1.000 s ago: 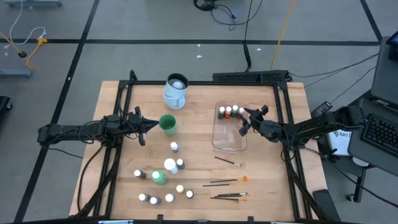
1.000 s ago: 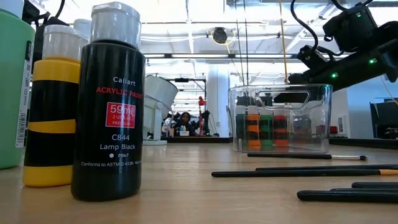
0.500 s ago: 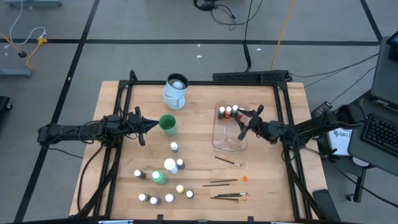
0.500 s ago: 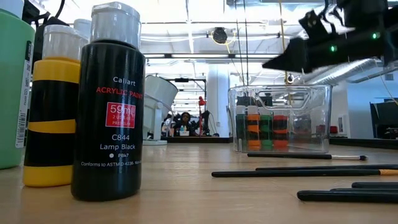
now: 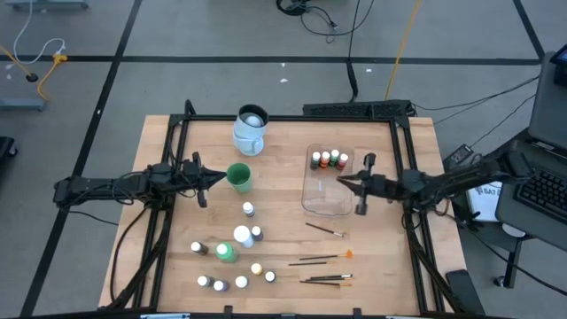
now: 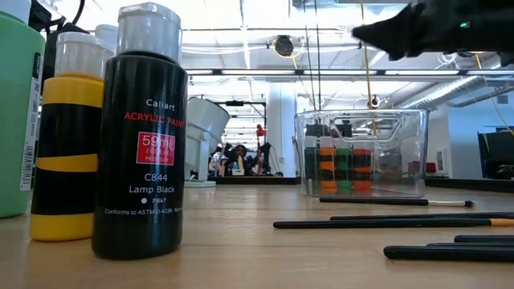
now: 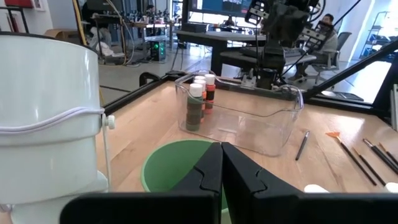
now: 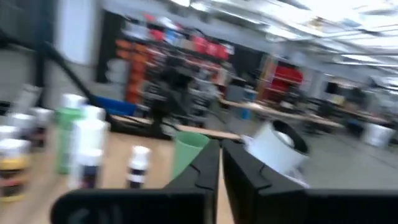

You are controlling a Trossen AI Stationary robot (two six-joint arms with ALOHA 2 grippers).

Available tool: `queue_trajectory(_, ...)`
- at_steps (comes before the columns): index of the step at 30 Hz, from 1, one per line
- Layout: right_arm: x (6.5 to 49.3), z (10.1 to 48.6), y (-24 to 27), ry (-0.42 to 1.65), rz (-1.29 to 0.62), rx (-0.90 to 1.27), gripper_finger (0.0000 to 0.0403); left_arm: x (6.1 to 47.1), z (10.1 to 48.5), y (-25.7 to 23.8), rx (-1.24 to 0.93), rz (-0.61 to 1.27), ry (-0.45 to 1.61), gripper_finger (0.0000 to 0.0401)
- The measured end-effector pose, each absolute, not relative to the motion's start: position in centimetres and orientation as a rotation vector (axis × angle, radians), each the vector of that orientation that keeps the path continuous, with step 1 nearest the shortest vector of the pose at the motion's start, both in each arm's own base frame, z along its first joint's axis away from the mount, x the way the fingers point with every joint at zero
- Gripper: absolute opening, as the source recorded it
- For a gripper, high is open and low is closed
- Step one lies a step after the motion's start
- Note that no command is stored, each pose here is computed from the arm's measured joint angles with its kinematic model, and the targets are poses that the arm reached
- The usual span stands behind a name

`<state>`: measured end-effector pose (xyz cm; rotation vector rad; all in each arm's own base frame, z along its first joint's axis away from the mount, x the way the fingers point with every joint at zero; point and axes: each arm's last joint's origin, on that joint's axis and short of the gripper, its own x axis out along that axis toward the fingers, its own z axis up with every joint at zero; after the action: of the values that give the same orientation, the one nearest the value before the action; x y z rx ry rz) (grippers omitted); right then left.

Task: Pick & Place Paint Supplies
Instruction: Put the white and black paint bottle into the transparent bin

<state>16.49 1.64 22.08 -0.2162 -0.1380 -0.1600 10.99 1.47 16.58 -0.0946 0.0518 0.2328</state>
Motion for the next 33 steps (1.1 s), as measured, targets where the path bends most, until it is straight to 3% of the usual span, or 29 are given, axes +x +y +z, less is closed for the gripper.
queue_trajectory(14, 12.1, 20.3, 0.7, -0.161, -0.126, -0.135, 0.0001, 11.0, 16.6, 1.5, -0.109, 0.233, 0.050, 0.0005)
queue_trajectory(26, 11.1, 18.7, -0.7, -0.121, -0.139, -0.075, 0.0001, 11.0, 16.6, 1.5, -0.098, 0.241, 0.050, 0.0005)
queue_trajectory(33, 10.9, 19.3, -1.0, -0.235, -0.174, -0.066, 0.0001, 11.0, 16.3, 1.5, -0.105, 0.238, 0.083, 0.0005)
